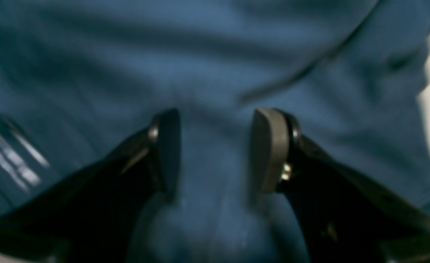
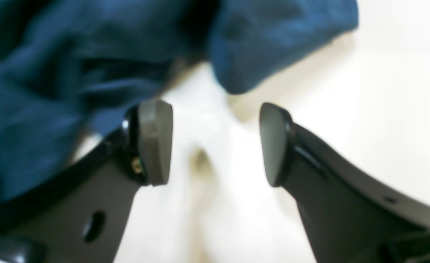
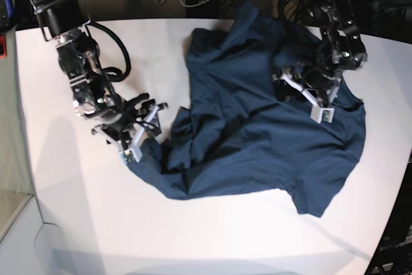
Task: Layout the t-shirt on the table in an organized manner, then fold the t-shirt properly
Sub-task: 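Pull the held shirt edge with the right gripper away from the left gripper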
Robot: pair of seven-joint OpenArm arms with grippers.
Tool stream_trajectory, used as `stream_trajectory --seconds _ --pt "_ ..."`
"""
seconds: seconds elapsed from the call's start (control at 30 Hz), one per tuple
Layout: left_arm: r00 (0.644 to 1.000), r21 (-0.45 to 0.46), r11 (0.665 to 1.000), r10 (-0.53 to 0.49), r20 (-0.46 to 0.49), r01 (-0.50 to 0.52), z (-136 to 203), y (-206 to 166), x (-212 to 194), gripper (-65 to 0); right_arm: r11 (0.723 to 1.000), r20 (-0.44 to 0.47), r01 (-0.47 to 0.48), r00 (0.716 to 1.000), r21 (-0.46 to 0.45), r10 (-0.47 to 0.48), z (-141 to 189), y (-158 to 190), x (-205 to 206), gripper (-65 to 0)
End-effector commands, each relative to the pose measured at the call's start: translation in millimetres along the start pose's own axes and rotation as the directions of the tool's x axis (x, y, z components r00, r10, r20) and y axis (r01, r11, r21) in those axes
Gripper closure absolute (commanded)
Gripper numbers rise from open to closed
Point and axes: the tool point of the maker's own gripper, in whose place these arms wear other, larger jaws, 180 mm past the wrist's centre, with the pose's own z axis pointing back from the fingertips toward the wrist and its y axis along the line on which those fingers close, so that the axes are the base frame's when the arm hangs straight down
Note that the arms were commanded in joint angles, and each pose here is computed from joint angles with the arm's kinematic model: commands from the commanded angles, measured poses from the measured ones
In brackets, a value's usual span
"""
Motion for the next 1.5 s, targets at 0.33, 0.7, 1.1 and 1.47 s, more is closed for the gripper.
stream_trajectory --seconds 0.33,0.7,1.1,1.47 --pt "0.999 0.061 0.998 0.017 0.030 -0.019 -7 59 -6 -31.1 0.999 0.142 0.025 0.990 -0.046 -0.019 -12 -25 34 -37.4" --pt "0.998 0.097 0.995 -0.015 0.066 0.008 -2 81 11 -31.1 0.999 0.179 0.044 0.983 -0.010 -0.042 -16 -6 49 -37.1" --pt "0.997 0.120 0.992 -0.036 0.073 0.028 3 94 20 -31.1 0.999 0.257 0.023 0.966 -0.036 -0.013 -10 -21 98 0.0" --pt "0.977 0.224 0.967 -0.156 0.148 0.121 30 140 95 -31.1 0.991 0.382 -0.011 0.922 -0.130 0.060 12 -65 197 0.0"
